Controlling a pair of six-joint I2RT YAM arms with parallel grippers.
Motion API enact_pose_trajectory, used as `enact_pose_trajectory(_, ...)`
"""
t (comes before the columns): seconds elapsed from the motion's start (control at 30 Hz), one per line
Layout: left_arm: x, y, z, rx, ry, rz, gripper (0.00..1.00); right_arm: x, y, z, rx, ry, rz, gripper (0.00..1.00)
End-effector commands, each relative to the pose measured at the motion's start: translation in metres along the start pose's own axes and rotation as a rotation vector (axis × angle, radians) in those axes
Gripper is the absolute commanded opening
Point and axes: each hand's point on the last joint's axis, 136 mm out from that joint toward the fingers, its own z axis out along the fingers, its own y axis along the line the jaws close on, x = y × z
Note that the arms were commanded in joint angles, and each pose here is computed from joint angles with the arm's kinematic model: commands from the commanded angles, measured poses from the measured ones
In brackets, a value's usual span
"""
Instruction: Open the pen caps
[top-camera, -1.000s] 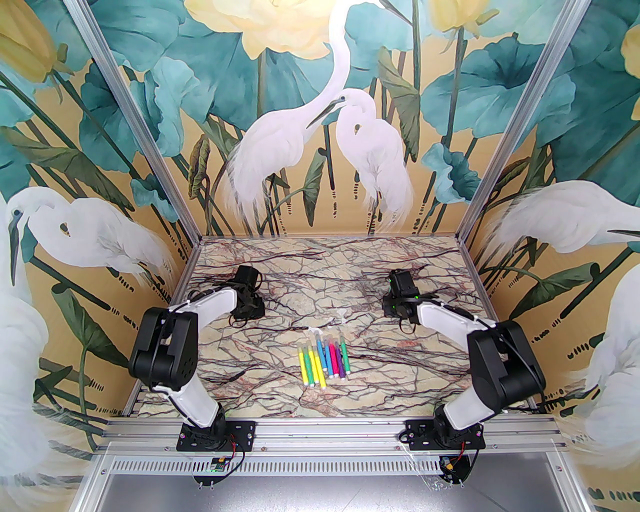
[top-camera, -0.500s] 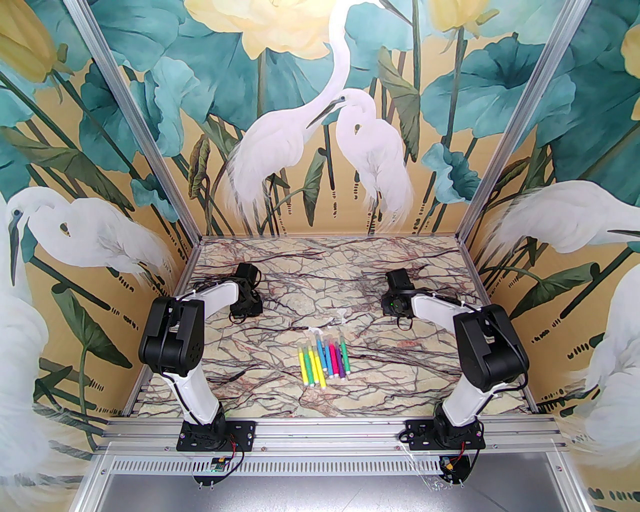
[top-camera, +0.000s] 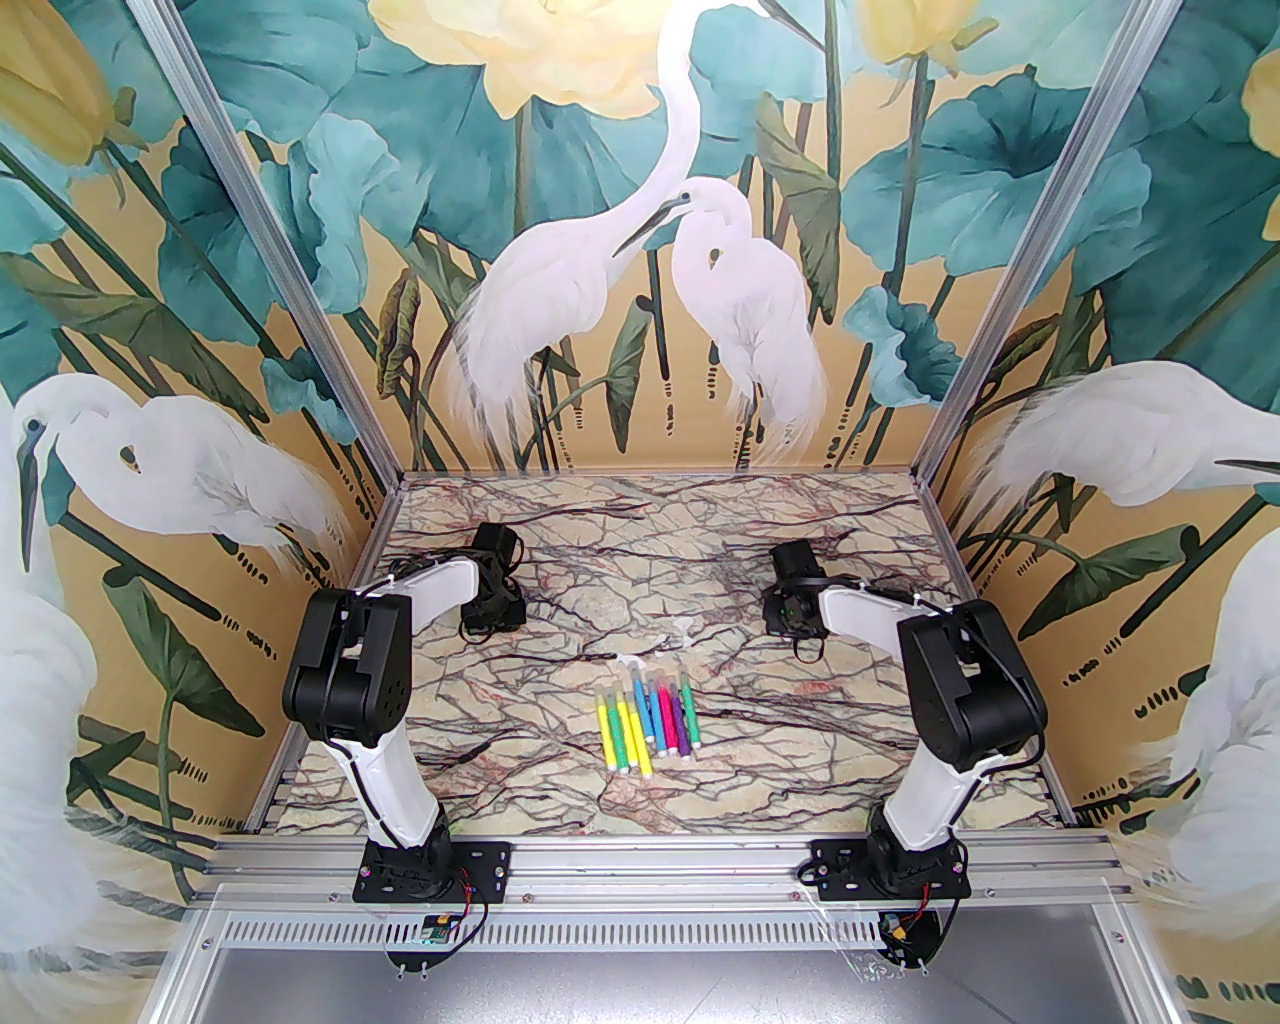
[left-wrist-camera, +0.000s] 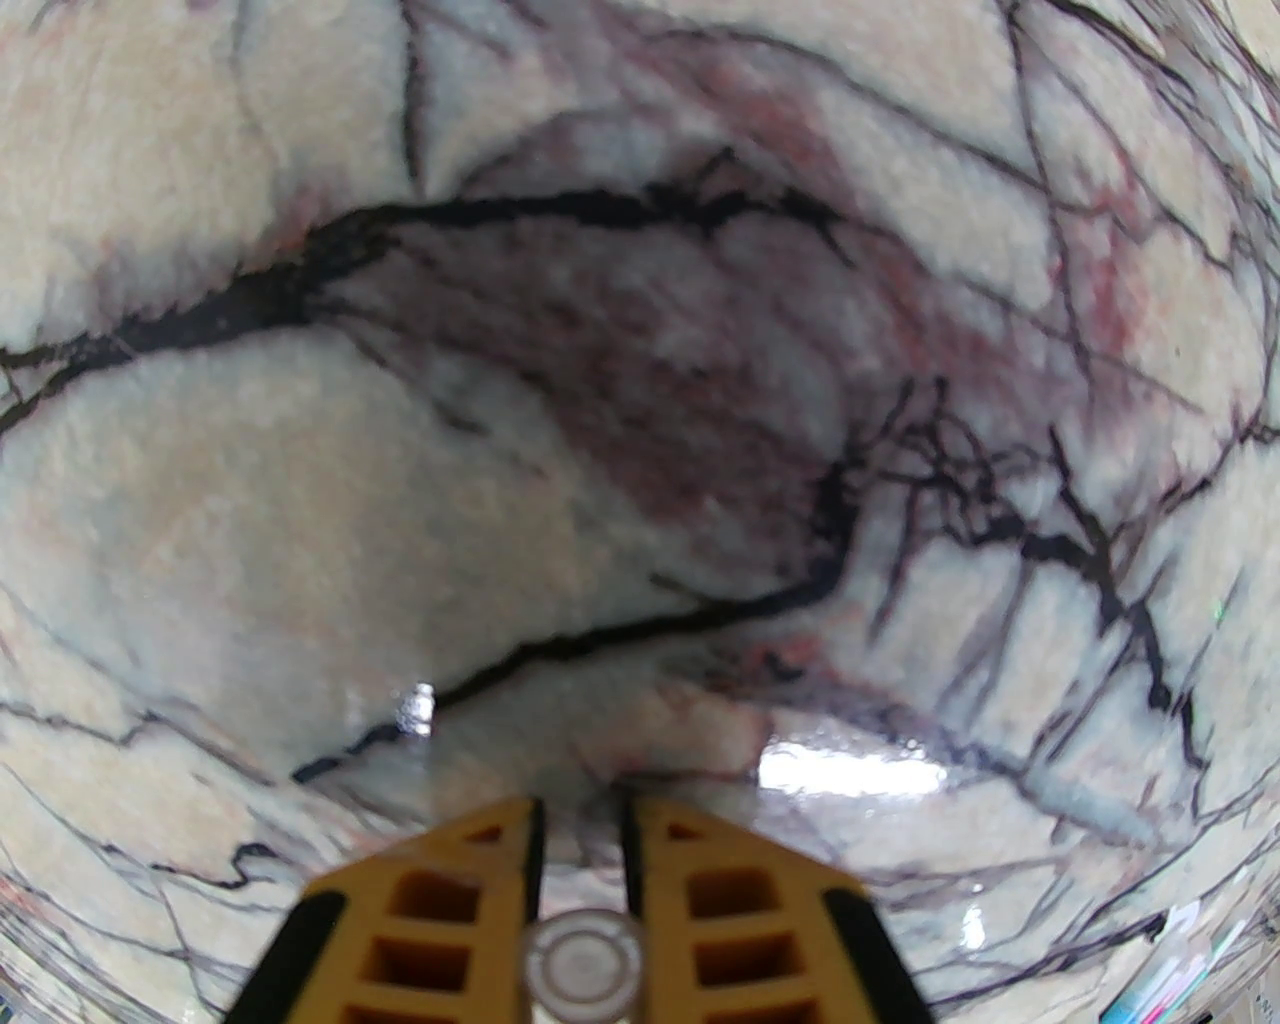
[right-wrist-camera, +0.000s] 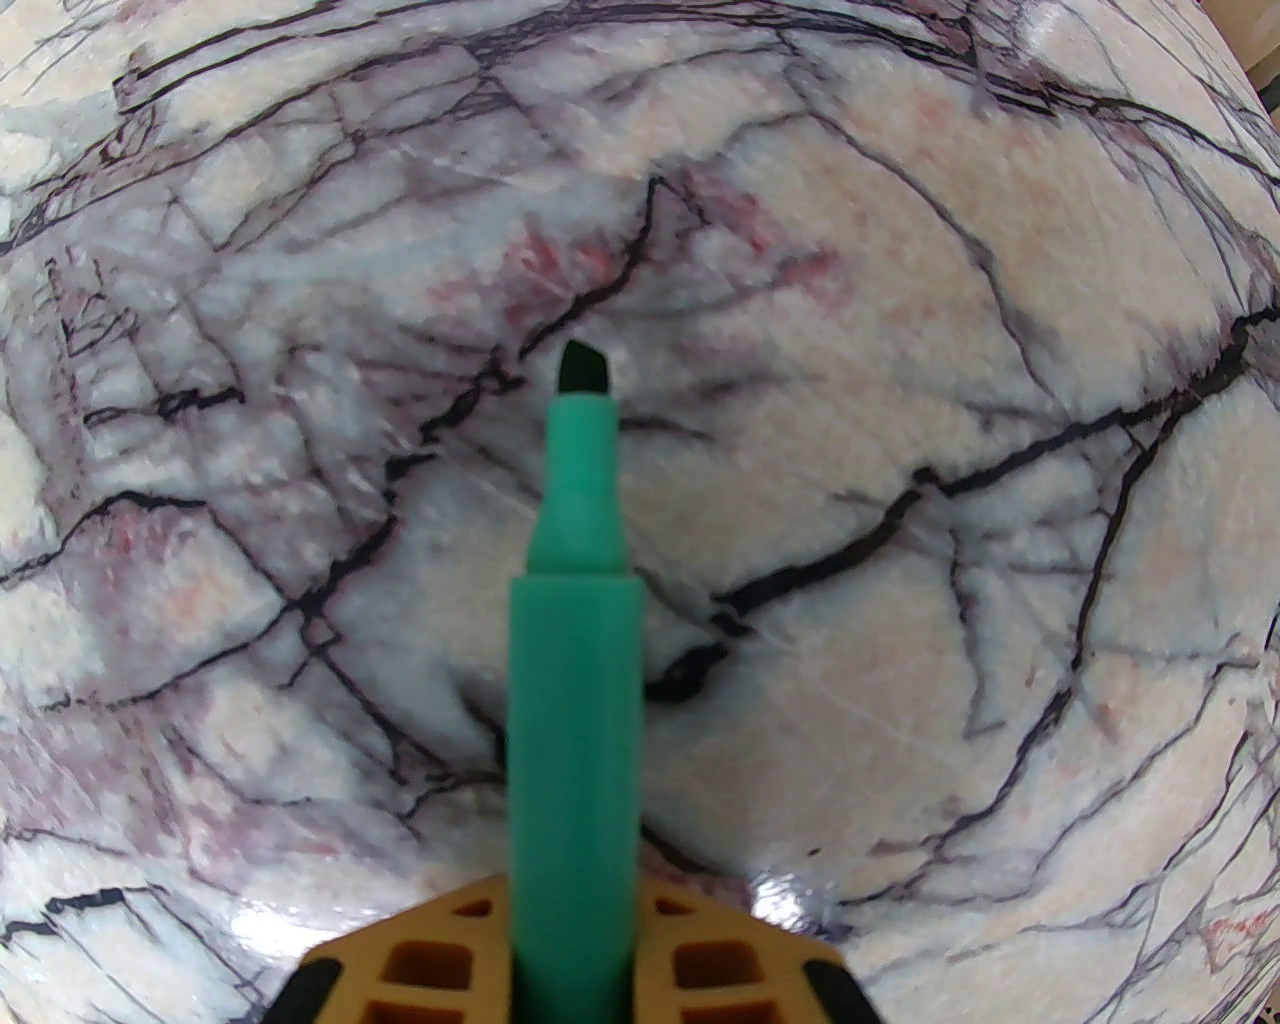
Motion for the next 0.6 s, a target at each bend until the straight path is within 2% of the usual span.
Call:
enact_pose_trajectory(0.0,0.0034,-0.0005,0.0139,0.010,0.034,0.011,0.15,-0.0004,0.0000,0.0020,0.000,0.016,0.021,0.21)
enact_pose_trajectory(0.57,0.0029,-0.0052,0.0096,0.040,0.035,0.003,0.34,0.0011,-0.0033,-0.0017,0.005,0.018,0.032,0.28)
